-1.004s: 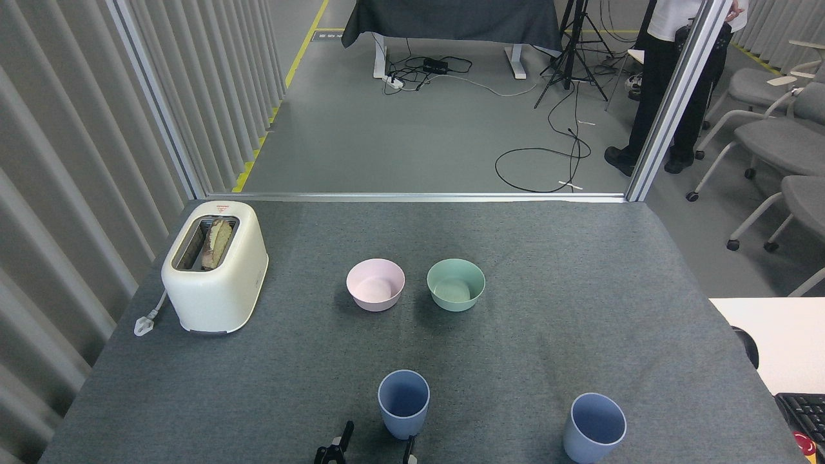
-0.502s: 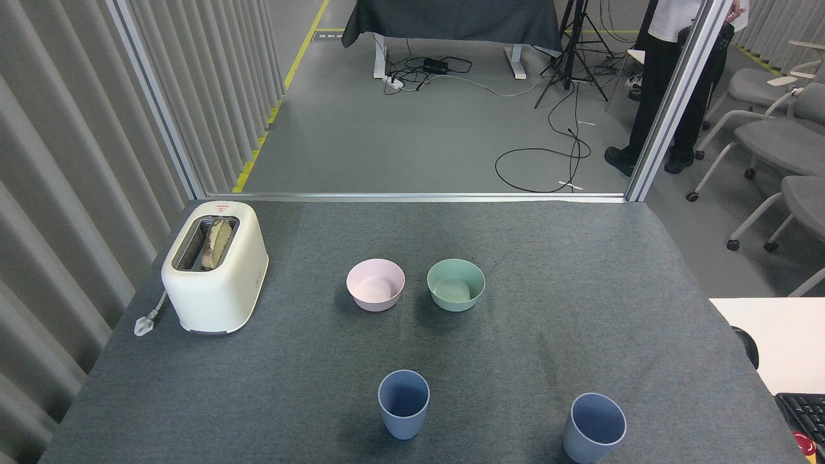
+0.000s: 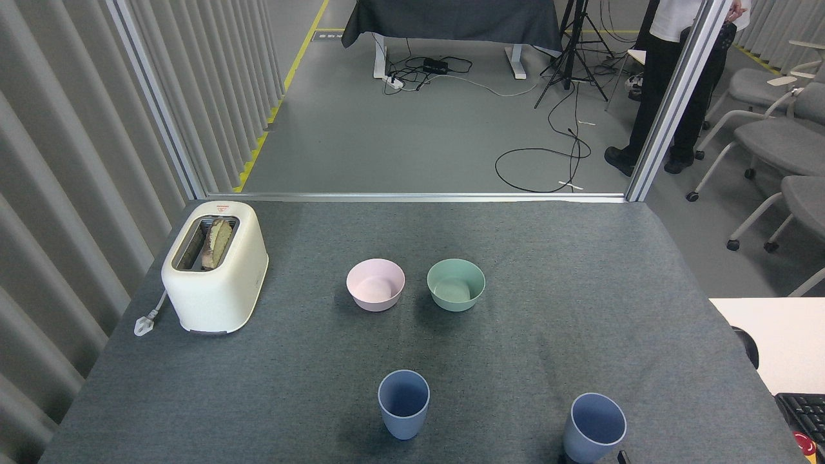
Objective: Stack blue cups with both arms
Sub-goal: 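Reach the right gripper to the other blue cup and grasp it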
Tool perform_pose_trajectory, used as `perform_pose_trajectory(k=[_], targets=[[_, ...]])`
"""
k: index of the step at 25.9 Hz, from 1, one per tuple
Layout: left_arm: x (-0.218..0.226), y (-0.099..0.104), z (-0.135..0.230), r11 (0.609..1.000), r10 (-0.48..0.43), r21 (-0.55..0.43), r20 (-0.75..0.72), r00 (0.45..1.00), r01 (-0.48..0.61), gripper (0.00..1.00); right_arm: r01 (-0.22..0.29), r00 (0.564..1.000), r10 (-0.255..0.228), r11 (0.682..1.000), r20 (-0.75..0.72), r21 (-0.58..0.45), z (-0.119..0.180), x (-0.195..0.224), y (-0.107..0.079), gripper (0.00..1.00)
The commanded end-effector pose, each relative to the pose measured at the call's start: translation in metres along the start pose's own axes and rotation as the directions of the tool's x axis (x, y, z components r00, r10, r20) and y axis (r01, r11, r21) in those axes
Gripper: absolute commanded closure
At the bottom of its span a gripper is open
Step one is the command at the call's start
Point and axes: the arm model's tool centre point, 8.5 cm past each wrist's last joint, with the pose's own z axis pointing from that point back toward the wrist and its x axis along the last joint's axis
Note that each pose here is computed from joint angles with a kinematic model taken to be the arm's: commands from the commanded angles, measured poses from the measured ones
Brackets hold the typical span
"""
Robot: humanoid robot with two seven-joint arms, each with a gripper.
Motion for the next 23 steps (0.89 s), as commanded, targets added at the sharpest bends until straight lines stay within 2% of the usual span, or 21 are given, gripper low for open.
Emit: perform_pose_trajectory(k=[1,11,16,17,19,23], targets=[[0.000,0.000,0.000,1.000,-0.001,0.000,-0.001,1.000,0.001,0.00,-0.002,1.000,0.002,1.000,0.001,-0.008,-0.004,0.000,-0.003,0.00],[-0.001,0.000,-0.001,1.000,-0.002,0.001,-0.001,1.000,0.002,0.00,-0.002,1.000,0.002,0.998,0.008,-0.068,-0.035,0.000,-0.025,0.00],[-0.001,-0.001,-0.001,1.000,-0.003,-0.001,-0.002,1.000,0.003,0.00,-0.004,1.000,0.004,0.998,-0.003,-0.059,-0.044,-0.002,-0.023,0.01],[-0.001,-0.001,-0.001,1.000,-0.003,-0.002,-0.002,1.000,0.003,0.00,-0.005,1.000,0.005,0.999,-0.004,-0.053,-0.045,-0.003,-0.021,0.05],[-0.001,-0.001,-0.001,1.000,-0.003,-0.002,-0.001,1.000,0.003,0.00,-0.007,1.000,0.007,0.999,0.000,-0.051,-0.044,-0.002,-0.020,0.23],[-0.001,-0.001,-0.002,1.000,-0.001,-0.001,-0.002,1.000,0.001,0.00,-0.011,1.000,0.011,0.998,0.004,-0.058,-0.045,0.001,-0.022,0.42]])
